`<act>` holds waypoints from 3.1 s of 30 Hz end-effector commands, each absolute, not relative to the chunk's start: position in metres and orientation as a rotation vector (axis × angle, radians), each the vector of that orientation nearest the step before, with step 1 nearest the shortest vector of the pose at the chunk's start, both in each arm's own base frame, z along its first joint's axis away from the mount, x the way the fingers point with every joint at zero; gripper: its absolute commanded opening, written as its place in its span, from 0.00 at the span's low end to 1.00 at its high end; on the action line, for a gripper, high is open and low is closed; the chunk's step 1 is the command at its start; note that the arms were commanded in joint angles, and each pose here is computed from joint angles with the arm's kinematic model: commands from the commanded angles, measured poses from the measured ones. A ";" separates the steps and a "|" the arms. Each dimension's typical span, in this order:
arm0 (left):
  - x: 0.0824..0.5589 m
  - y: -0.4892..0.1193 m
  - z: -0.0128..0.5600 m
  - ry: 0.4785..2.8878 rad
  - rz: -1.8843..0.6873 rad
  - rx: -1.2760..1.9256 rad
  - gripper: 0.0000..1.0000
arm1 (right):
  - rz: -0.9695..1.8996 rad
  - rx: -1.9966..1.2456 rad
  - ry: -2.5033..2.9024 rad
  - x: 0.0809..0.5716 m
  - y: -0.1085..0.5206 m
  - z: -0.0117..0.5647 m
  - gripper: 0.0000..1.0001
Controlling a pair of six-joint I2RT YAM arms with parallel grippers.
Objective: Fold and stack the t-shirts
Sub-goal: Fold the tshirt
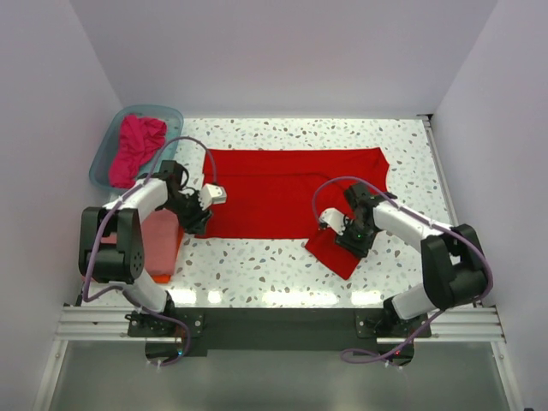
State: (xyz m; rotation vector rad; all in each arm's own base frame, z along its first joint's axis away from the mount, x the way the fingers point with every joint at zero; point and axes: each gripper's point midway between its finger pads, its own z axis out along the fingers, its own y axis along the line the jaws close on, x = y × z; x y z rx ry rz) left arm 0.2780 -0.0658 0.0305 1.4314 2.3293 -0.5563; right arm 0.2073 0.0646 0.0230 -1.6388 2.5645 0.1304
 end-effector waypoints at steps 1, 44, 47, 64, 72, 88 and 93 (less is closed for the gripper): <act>0.291 -0.066 0.042 2.251 -0.486 1.448 0.49 | 0.121 -1.600 2.544 0.218 0.070 0.016 0.41; 0.265 -0.050 0.011 1.832 -0.406 1.947 0.37 | 0.037 -1.574 2.562 0.215 0.041 0.034 0.00; 0.258 -0.053 0.002 1.834 -0.431 1.996 0.34 | 0.035 -1.575 2.568 0.213 0.040 0.034 0.00; 0.245 -0.056 0.042 1.782 -0.451 2.005 0.00 | 0.090 -1.500 2.493 0.193 0.042 0.074 0.00; 0.271 -0.049 0.072 1.801 -0.466 1.894 0.00 | 0.069 -1.473 2.468 0.213 0.033 0.094 0.00; 0.338 -0.057 0.101 1.852 -0.510 1.643 0.00 | 0.014 -1.553 2.406 0.287 0.022 0.117 0.00; 0.364 -0.055 0.100 1.867 -0.493 1.603 0.00 | 0.031 -1.570 2.428 0.313 0.017 0.116 0.00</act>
